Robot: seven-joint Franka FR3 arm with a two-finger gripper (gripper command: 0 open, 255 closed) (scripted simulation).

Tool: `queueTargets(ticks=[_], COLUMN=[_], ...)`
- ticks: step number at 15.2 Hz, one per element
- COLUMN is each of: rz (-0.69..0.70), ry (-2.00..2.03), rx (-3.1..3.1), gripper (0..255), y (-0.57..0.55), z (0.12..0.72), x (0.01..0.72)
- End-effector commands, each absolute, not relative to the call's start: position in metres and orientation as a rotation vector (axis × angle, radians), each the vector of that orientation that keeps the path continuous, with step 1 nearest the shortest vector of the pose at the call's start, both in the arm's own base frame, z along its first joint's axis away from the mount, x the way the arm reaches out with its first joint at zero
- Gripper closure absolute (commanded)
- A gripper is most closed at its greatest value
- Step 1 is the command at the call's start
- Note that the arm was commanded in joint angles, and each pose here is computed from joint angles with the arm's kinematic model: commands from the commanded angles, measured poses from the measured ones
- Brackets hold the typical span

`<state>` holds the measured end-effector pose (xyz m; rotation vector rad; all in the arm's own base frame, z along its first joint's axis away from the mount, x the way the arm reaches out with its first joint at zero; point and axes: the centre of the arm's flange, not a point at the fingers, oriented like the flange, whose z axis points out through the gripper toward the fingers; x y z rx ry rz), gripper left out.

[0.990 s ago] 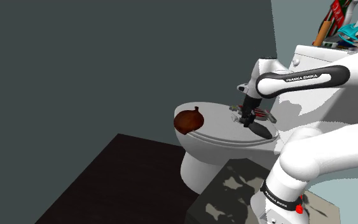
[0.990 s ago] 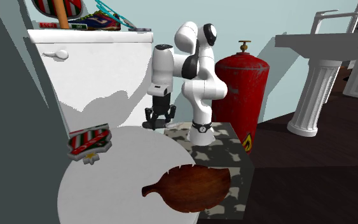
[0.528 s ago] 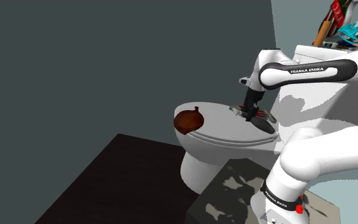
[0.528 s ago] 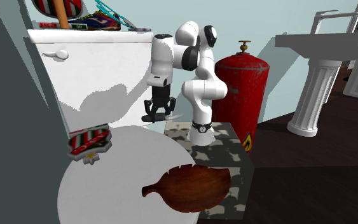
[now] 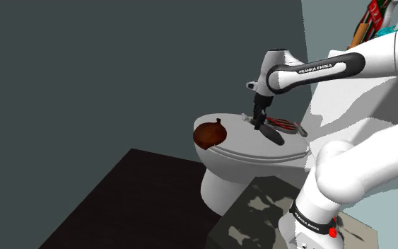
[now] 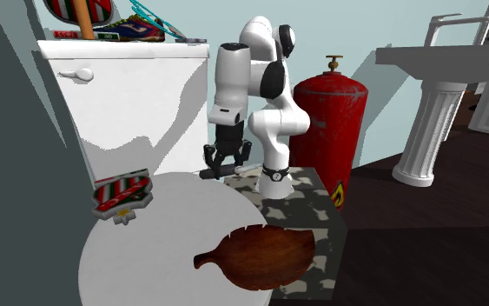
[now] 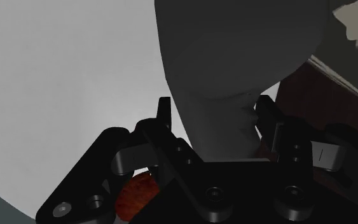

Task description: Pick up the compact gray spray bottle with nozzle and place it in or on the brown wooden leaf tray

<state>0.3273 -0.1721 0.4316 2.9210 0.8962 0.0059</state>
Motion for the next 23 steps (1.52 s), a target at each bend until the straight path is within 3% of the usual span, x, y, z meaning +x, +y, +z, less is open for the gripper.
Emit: queueTargets(ticks=[1,16,23], rz=[0.006,0.006,0.006], ry=[0.896,0.896,0.896], rx=[2.921,2.921,2.921], gripper=[255,255,255], y=[-0.160,-0.081,-0.079], z=[0.432,0.433,0.402], x=[0.356,0.538,0.541])
